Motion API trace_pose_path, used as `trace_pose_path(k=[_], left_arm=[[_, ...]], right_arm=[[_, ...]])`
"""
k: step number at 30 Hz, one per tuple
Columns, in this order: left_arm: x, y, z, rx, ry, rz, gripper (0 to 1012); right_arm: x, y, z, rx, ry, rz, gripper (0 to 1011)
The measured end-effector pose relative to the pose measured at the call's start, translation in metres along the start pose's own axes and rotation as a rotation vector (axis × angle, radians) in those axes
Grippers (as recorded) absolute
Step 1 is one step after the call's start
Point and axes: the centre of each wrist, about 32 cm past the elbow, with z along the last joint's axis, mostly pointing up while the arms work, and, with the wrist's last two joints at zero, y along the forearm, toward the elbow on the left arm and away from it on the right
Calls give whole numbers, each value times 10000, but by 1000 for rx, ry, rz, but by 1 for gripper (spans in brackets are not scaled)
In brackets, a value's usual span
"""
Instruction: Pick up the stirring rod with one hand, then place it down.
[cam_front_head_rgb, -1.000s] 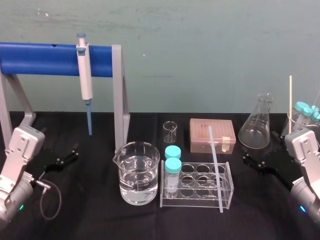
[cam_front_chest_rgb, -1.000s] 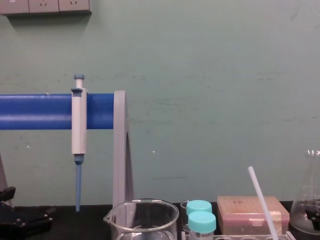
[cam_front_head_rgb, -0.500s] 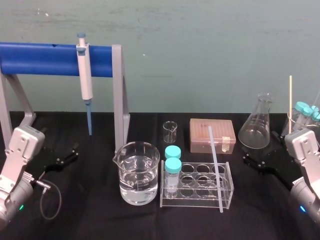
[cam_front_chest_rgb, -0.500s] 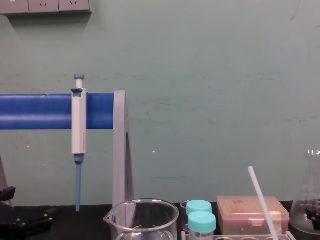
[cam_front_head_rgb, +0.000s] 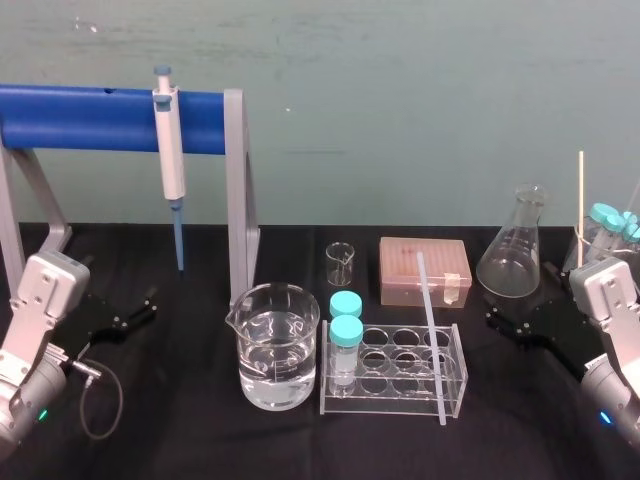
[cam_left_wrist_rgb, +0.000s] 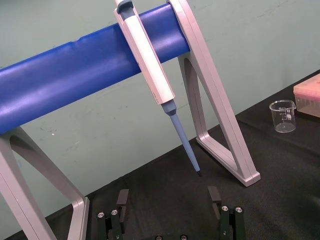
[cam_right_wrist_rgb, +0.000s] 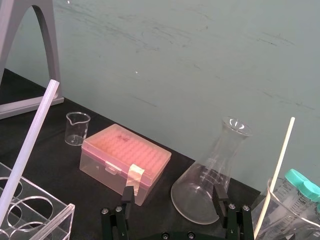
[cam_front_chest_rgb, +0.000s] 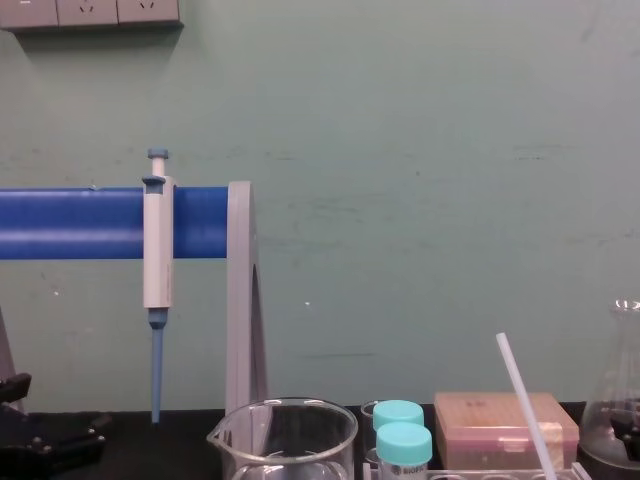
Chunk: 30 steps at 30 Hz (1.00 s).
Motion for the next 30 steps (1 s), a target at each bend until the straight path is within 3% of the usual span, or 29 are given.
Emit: trace_pose_path(k=[10,14,22,26,27,30], left_arm=[[0,0,0,0,0,0,1000],[0,0,0,0,0,0,1000],[0,0,0,0,0,0,1000],[0,0,0,0,0,0,1000],[1,0,0,0,0,0,1000],[0,0,0,0,0,0,1000]], right_arm=[[2,1,1,0,1,0,1000],[41,2,8,3,17,-5,1000],[237,-153,125,12,204,49,1000],[375,-320,244,2,344,134,1000],[375,-320,244,2,344,134,1000],[436,-414,340,-6,417,214,1000]])
